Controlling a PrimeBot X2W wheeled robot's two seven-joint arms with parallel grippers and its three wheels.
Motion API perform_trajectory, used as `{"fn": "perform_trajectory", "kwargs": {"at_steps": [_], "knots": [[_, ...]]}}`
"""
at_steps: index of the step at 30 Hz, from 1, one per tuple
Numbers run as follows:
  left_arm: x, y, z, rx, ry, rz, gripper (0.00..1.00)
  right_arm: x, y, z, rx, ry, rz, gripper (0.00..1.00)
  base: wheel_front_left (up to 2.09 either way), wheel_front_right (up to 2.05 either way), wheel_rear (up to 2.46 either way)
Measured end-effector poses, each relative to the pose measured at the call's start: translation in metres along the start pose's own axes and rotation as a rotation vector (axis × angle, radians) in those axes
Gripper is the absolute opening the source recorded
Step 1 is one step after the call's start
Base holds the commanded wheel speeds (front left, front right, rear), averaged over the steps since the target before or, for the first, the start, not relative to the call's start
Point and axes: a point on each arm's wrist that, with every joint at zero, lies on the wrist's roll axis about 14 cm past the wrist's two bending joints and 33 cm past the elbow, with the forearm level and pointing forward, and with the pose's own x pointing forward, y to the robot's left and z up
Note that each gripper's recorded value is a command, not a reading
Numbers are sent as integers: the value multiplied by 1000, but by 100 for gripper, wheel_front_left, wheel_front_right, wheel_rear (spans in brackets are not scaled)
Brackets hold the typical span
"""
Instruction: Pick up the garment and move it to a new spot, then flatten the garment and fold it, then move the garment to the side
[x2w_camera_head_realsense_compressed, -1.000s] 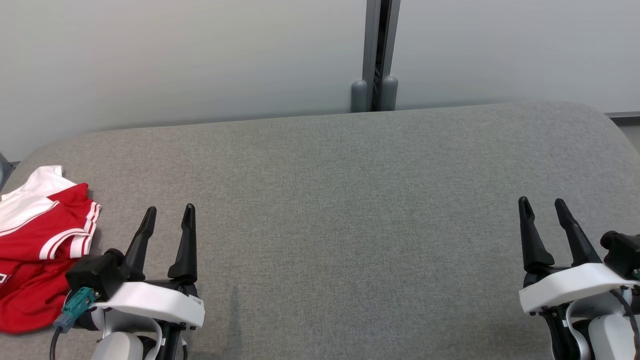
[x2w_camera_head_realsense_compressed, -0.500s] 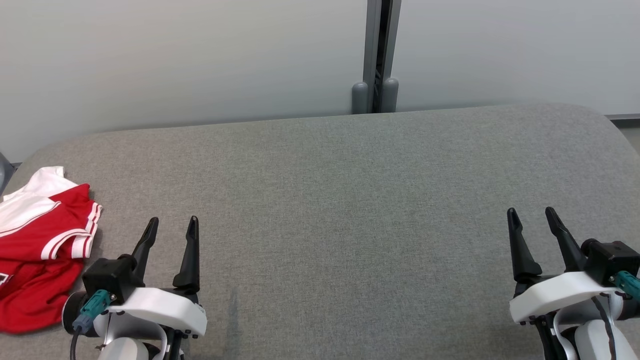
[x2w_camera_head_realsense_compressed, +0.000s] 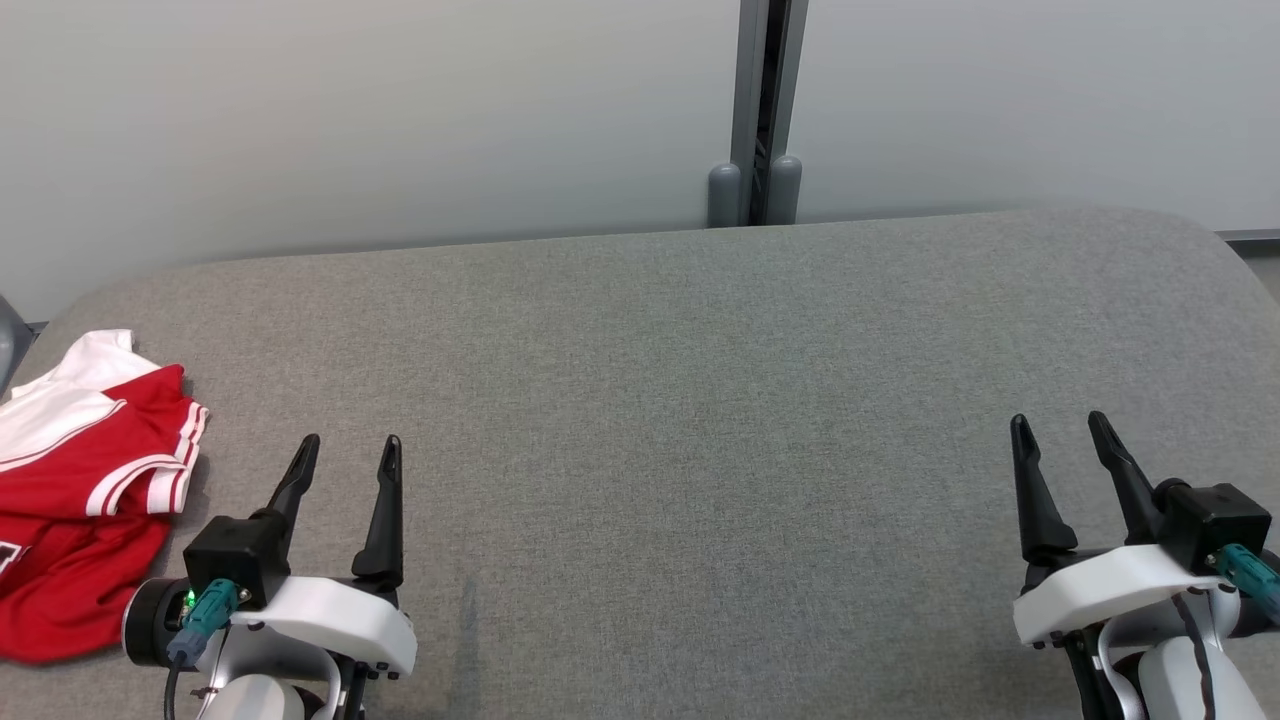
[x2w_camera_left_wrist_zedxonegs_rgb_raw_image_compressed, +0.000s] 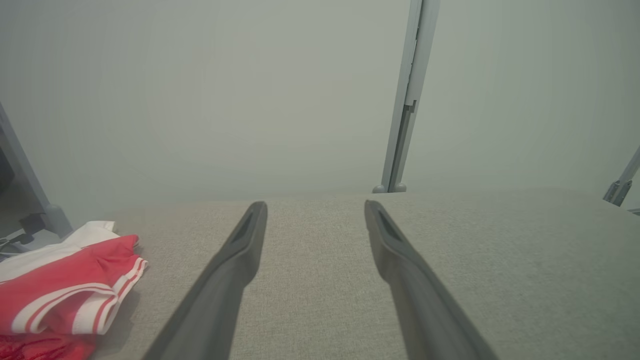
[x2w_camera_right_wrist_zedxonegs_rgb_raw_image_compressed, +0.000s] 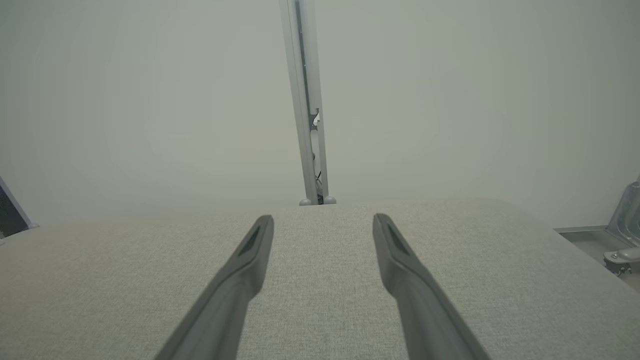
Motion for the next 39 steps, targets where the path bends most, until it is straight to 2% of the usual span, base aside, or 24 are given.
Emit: {"fn": "perform_trajectory", "kwargs": {"at_steps": [19,35,39], "knots": [[2,-2,-2,92,15,-9,100,2,11,-8,-53,3,38,100,0,0,0],[2,-1,-4,77,27,-1,100,4,13,-11,-32,10,40,100,0,0,0],[-1,10,0,67,15,41,100,10,20,-10,-33,3,66,100,0,0,0]]}}
